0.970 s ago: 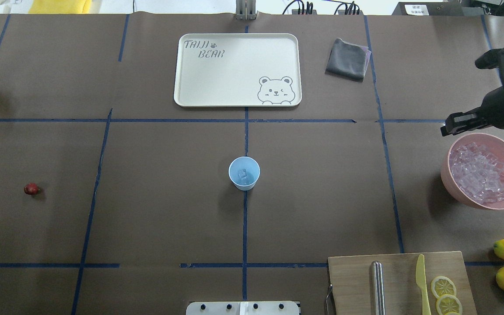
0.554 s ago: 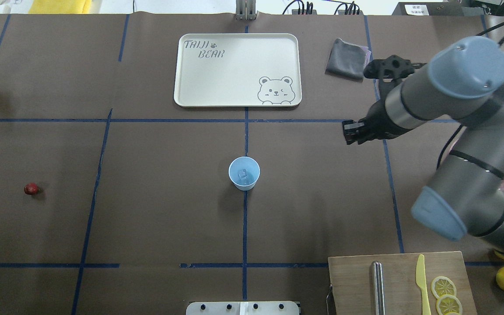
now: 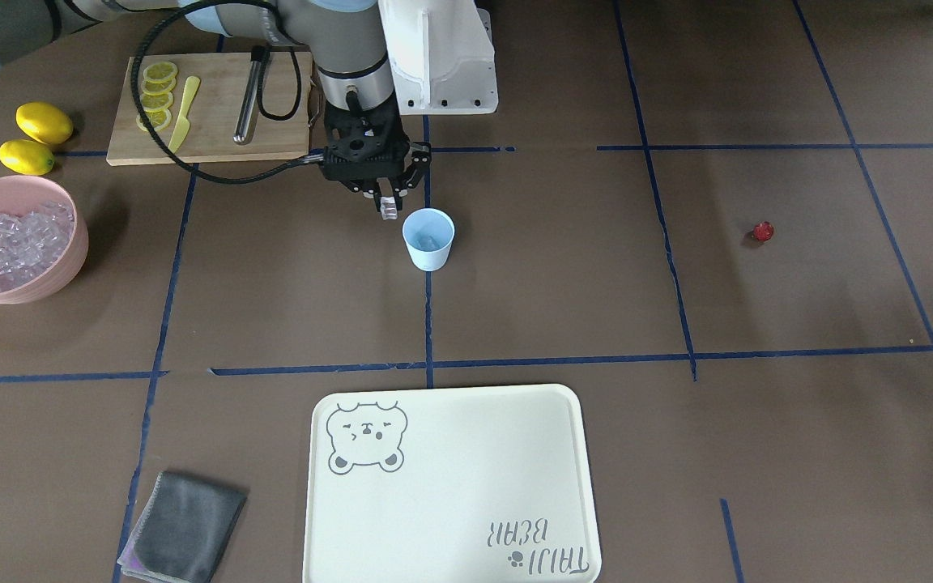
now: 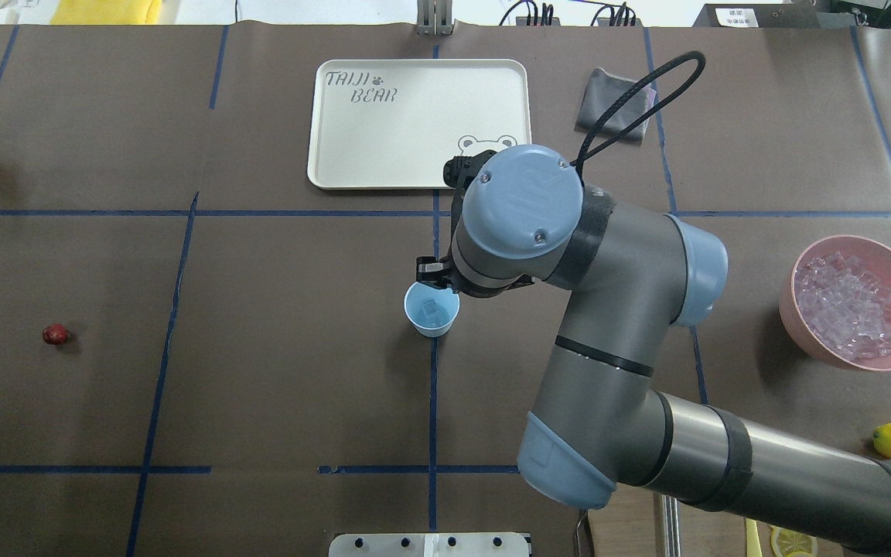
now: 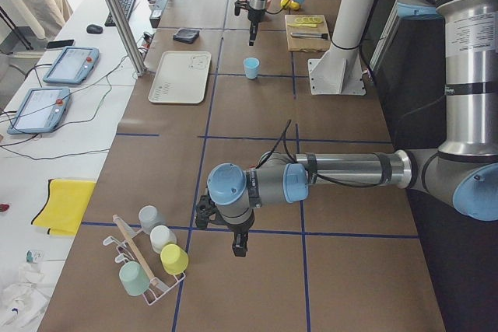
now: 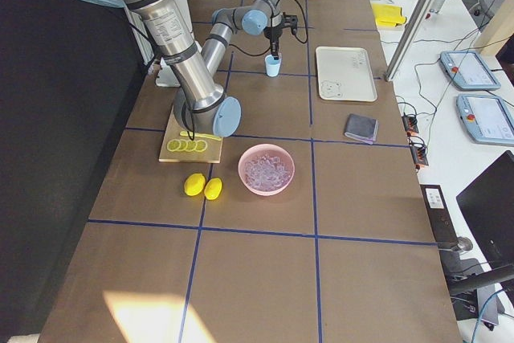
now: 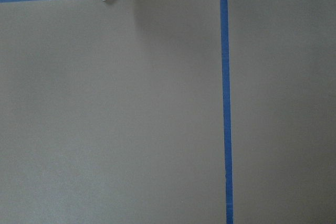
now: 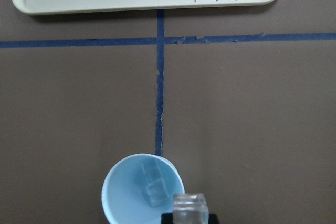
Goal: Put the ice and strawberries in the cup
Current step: 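Carry the ice cube over the light-blue cup, then open the right gripper to release the ice cube into the cup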
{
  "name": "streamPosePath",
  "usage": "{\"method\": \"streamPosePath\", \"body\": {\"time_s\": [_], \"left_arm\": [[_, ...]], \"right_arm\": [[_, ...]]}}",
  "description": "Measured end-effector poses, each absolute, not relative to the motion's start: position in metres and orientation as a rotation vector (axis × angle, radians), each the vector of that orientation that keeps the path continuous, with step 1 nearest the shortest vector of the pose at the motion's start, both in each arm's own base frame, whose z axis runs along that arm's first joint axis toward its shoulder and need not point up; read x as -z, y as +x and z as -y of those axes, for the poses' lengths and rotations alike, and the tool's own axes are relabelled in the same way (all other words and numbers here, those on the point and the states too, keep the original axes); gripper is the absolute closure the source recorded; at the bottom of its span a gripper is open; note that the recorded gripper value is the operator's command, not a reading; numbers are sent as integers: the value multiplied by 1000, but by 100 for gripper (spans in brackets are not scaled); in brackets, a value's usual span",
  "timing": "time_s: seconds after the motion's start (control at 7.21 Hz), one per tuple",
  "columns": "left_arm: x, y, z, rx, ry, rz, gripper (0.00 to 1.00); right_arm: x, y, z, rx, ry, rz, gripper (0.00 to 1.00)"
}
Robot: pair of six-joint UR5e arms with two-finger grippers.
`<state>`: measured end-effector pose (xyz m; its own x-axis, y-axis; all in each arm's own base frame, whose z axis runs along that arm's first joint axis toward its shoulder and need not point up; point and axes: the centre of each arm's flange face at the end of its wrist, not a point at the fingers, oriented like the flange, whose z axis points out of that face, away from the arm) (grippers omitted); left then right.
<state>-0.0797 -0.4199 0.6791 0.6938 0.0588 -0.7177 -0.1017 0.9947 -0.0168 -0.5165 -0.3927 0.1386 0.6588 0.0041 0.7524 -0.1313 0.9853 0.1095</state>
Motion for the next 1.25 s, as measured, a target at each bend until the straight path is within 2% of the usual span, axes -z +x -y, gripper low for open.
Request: {"method": "streamPosePath", "body": {"time_s": [0.69, 0.83, 0.97, 1.25], "left_arm": [[-680, -80, 419, -88, -60, -800, 0], [-680, -80, 419, -88, -60, -799, 0], [-680, -80, 419, -88, -61, -799, 0], [-680, -80, 419, -88, -61, -800, 0]], "right_arm": [[-130, -537, 380, -73, 172, 843, 96], [-128, -538, 380, -73, 175, 844, 81], [-126, -540, 381, -75, 178, 842, 2], [-123, -547, 386, -73, 189, 832, 0]]}}
